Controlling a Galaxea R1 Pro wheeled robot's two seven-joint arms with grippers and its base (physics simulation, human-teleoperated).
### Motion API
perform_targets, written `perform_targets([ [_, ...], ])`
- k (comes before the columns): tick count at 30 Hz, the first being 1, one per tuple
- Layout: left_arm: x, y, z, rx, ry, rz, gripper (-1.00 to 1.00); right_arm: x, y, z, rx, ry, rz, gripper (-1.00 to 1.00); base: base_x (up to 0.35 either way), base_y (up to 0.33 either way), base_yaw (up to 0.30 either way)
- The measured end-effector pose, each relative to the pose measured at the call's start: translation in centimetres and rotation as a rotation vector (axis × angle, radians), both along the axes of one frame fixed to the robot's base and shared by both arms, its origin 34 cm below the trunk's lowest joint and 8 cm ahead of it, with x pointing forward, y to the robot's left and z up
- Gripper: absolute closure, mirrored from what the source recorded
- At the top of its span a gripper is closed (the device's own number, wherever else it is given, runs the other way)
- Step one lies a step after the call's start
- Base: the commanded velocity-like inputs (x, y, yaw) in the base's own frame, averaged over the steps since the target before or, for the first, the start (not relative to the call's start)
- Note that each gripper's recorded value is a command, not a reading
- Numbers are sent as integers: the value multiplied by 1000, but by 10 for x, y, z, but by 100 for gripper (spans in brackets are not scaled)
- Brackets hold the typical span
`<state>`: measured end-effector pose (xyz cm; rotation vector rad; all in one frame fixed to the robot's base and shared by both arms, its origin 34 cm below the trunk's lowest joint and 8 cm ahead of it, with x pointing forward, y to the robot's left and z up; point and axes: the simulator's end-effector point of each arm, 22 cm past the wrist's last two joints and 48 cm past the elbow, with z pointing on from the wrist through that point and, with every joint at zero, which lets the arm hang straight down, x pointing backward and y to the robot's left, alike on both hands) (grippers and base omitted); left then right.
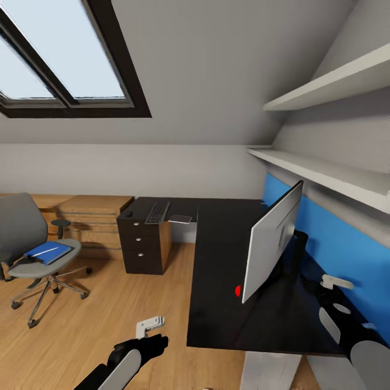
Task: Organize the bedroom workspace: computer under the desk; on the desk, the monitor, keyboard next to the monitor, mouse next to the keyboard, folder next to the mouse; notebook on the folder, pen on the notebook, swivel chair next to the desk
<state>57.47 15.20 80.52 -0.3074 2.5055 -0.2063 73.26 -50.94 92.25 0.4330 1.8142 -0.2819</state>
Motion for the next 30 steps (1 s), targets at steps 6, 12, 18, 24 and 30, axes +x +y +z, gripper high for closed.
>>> perform_targets([
  [6,0,6,-2,10,2,6,-100,-8,13,35,-48,-124,43,-100,-77,194,0],
  [12,2,10,-1,10,-10,19,-100,-29,41,48,-39,-154,94,-100,-6,22,0],
  [18,4,11,2,9,-21,26,-100,-44,66,53,3,-87,96,-100,57,110,0],
  [24,6,11,3,6,-35,35,-100,-63,108,63,45,-35,147,-100,46,286,0],
  [30,6,10,3,6,-37,34,-100,-78,122,72,49,-43,171,-100,-117,287,0],
])
